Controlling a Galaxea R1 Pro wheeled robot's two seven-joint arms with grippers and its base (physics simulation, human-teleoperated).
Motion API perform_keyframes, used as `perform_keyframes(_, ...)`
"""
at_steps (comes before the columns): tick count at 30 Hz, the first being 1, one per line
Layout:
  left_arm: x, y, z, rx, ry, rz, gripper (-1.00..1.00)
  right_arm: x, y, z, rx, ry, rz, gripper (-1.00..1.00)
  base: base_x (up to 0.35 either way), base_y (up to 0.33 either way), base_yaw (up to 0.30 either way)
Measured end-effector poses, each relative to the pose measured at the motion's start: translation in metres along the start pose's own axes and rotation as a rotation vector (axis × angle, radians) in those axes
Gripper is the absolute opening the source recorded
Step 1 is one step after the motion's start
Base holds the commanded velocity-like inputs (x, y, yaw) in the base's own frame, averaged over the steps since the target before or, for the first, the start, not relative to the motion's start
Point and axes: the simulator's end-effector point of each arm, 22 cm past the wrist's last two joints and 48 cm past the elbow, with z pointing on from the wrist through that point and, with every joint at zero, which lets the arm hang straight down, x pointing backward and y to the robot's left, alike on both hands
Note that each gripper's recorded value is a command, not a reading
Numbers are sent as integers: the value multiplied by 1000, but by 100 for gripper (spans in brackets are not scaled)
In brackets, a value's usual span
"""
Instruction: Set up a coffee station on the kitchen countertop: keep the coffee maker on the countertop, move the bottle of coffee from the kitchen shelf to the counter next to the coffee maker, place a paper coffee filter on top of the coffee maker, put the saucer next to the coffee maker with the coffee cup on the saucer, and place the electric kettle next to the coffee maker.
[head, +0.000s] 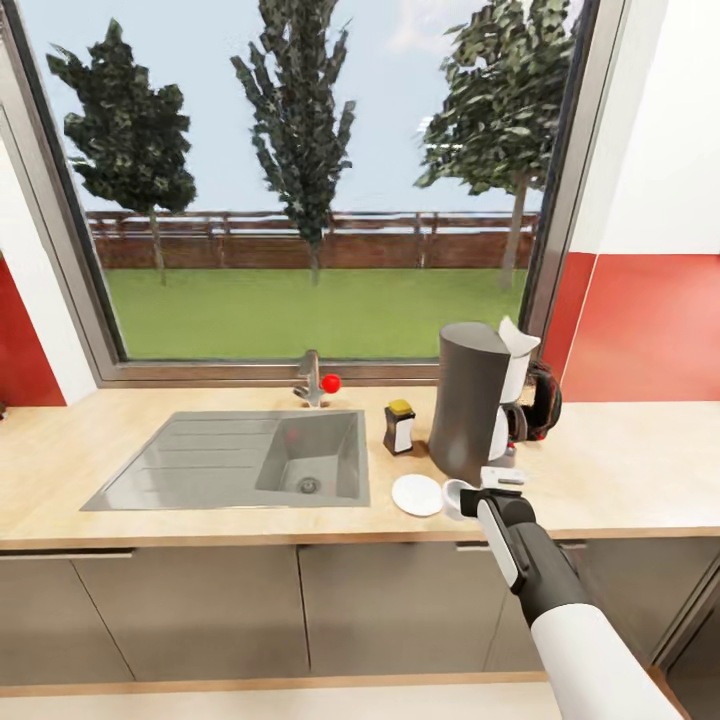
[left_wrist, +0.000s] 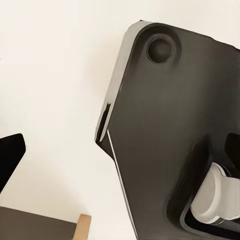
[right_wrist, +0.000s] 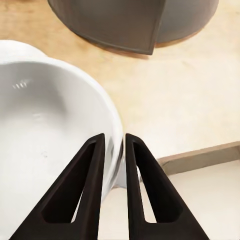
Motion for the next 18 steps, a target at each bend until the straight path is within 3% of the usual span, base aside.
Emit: perform_keyframes(18, 0, -1, 0, 1, 1, 0, 100, 11, -1, 4, 7, 25, -9, -100, 154, 167, 0)
